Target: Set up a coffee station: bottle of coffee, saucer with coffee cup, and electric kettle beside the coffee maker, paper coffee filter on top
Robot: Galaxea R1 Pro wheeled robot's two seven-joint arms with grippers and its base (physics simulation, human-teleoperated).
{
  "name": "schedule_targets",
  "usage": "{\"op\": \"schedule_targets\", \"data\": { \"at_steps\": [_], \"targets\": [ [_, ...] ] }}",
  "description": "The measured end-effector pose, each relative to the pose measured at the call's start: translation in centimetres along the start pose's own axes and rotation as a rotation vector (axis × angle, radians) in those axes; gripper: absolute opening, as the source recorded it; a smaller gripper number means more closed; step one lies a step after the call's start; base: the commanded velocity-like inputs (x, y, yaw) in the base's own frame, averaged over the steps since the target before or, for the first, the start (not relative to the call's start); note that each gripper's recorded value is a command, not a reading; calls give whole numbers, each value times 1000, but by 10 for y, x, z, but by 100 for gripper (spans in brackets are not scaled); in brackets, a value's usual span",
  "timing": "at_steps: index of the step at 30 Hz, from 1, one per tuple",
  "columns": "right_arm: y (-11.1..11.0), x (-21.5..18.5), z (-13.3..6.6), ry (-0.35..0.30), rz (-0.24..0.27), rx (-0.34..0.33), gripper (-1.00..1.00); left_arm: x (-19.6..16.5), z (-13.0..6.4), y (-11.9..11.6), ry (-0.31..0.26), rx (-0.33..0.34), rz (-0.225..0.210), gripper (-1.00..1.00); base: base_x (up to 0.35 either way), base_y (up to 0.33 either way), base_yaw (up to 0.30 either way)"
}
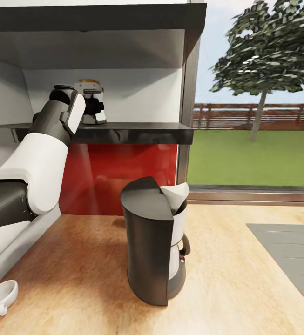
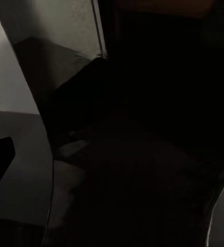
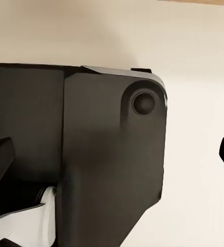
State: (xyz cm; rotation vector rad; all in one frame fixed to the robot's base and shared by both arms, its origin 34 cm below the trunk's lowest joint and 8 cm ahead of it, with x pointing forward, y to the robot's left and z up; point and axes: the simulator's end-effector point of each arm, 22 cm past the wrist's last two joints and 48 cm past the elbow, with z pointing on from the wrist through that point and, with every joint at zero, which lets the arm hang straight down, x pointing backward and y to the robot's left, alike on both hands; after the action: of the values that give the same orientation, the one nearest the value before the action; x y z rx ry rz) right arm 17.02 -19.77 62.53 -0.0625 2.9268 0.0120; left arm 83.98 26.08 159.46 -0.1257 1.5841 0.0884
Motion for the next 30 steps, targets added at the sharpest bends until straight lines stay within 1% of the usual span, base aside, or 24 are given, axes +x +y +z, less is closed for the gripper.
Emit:
{"op": "schedule_targets", "data": {
  "at_steps": [5,9,14,15,27,30],
  "targets": [
    [0,0,0,0,0,0,100,1,0,0,1,1,0,100,9,0,0],
    [0,0,0,0,-1,0,100,12,3,-1,14,2,1,100,0,0,0],
    [0,1,0,1,-1,0,100,16,4,-3,21,7,1,100,0,0,0],
    [0,1,0,1,-1,0,100,16,4,-3,22,8,1,-100,0,0,0],
    [0,1,0,1,-1,0,100,16,3,-3,18,8,-1,-100,0,0,0],
    [0,1,0,1,-1,0,100,10,1,-2,5,6,-5,-100,0,0,0]
  ]
}}
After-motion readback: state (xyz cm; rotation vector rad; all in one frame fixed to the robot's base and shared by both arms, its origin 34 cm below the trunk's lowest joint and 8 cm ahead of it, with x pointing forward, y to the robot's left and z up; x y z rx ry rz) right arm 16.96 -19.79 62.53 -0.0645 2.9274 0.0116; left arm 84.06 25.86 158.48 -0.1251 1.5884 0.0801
